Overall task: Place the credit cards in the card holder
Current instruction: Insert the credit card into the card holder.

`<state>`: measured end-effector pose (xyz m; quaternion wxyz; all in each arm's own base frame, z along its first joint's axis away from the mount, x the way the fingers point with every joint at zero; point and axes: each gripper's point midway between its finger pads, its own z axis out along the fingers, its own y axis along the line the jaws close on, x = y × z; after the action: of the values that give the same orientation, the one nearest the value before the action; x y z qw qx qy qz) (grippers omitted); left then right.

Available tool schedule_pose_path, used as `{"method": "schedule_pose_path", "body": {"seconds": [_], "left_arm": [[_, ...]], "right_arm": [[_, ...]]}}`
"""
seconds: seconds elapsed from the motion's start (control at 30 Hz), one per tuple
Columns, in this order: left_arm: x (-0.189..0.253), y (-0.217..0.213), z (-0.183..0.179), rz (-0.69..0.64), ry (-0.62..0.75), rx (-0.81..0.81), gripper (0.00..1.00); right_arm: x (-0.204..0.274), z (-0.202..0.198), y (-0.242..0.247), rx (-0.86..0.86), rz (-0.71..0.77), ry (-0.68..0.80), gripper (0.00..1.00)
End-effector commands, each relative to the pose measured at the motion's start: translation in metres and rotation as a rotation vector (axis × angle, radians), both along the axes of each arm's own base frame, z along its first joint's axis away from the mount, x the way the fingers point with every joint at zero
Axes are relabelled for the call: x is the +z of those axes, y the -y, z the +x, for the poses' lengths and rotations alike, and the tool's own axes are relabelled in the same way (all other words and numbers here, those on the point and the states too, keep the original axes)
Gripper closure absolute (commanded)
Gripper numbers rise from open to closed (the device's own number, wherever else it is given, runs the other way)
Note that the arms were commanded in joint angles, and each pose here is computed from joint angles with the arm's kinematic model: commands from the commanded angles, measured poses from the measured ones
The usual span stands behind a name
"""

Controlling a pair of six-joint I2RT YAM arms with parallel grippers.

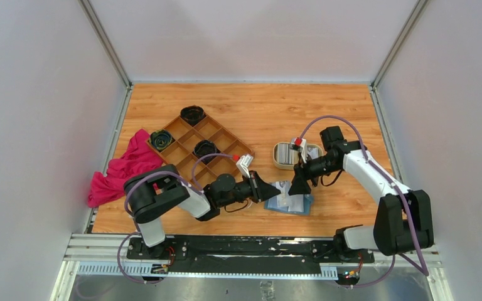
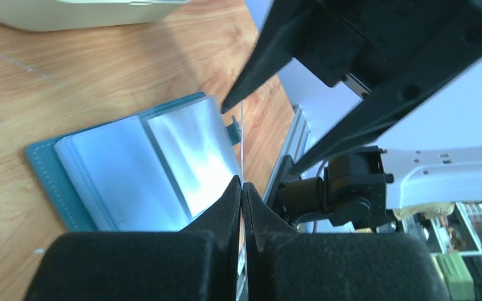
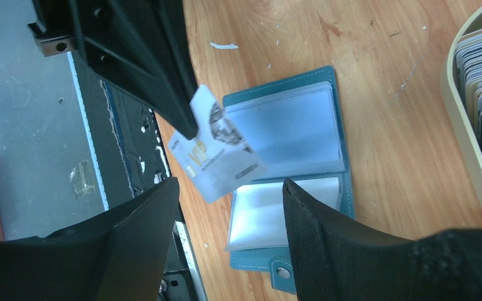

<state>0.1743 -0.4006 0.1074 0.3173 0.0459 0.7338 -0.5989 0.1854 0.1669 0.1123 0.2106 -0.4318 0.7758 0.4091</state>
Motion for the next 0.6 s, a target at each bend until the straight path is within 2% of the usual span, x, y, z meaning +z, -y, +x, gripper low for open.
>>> {"method": "schedule_pose_path", "body": {"seconds": [0.0, 0.17, 0.47, 0.57], "left_arm": [[0.029, 0.006, -0.005, -0.032, 0.151, -0.070, 1.00], [0.035, 0.011, -0.014, -0.023, 0.213, -0.145, 1.00], [0.036, 0.011, -0.018, 0.017, 0.259, -0.202, 1.00], [0.037, 0.007, -0.016, 0.020, 0.265, -0.193, 1.00]], "right_arm": [[0.006, 0.002, 0.001, -0.047, 0.050, -0.069, 0.35], [0.014, 0.004, 0.000, -0.057, 0.116, -0.088, 0.38], [0.036, -0.013, -0.010, 0.034, 0.237, -0.059, 0.61], [0.039, -0.016, -0.010, 0.055, 0.247, -0.046, 0.65]]}}
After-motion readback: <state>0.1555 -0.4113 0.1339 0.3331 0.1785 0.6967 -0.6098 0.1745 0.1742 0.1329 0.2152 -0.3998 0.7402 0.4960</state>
